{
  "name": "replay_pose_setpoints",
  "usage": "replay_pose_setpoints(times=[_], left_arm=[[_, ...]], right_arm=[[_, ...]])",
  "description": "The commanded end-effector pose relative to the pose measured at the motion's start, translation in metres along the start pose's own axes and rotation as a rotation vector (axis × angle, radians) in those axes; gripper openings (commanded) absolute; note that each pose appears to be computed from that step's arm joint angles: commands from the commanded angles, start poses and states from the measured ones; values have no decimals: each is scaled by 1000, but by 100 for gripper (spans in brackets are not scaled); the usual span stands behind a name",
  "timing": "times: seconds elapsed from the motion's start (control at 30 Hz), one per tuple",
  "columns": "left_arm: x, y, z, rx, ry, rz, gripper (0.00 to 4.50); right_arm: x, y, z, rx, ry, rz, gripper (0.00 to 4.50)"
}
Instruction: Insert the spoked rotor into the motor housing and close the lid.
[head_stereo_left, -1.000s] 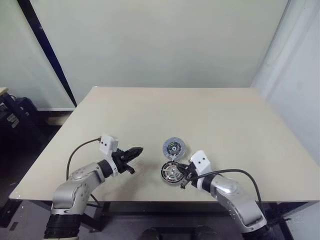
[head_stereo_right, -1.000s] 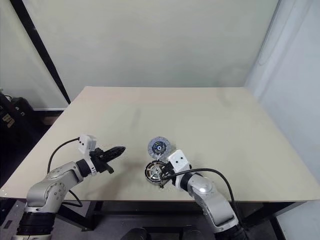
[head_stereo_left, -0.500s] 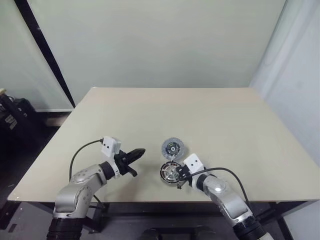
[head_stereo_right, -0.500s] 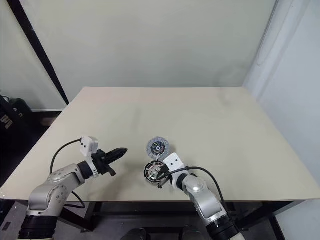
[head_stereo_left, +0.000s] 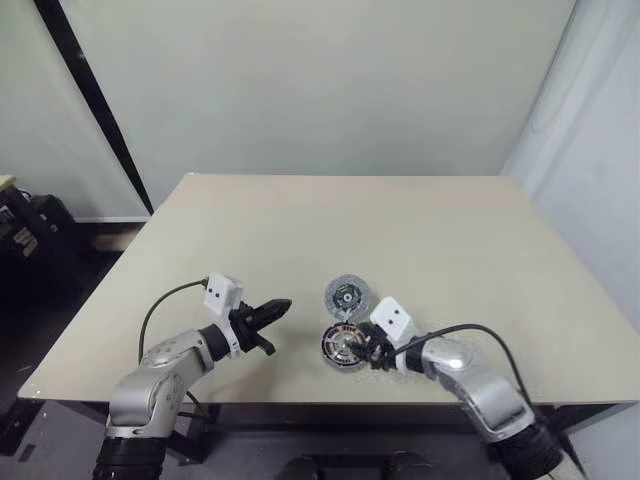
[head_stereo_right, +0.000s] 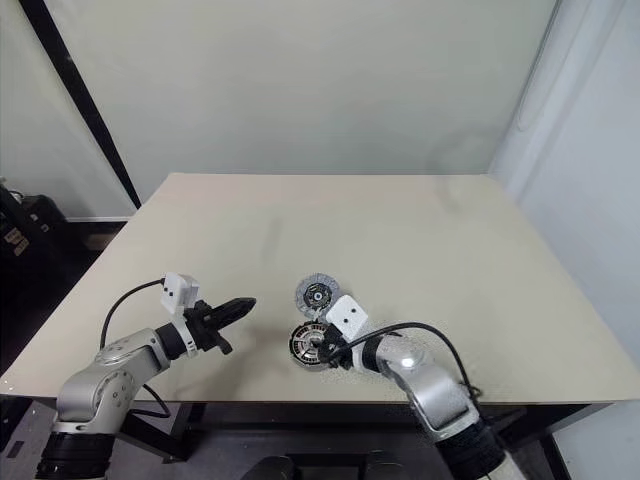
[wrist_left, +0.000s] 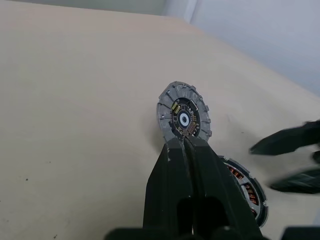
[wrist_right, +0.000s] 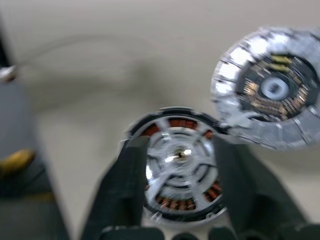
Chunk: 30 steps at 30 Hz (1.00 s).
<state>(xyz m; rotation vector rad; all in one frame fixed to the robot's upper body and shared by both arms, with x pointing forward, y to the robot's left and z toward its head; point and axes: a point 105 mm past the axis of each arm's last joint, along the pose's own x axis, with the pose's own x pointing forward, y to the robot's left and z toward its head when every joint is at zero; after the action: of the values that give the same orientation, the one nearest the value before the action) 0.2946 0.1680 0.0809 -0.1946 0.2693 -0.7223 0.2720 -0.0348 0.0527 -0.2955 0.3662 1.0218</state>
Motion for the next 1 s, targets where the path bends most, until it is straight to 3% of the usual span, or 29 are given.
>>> replay_pose_setpoints(times=[0.03,0.13,0.53,1.0], left_arm=[[3,-5,9,51,-8,-27,0],[3,-7,1,84,50,-51,0],[-12,-12,-47,253,404,-178,0],[-9,-14,-56,255,401,-179,0]], right_arm=[[-8,6,16,-91,8,40,349],[-13,12,10,-171,108,97,447],[-4,20,3,-461,335,257,447],[14,16,-23,-442,425,265,447]])
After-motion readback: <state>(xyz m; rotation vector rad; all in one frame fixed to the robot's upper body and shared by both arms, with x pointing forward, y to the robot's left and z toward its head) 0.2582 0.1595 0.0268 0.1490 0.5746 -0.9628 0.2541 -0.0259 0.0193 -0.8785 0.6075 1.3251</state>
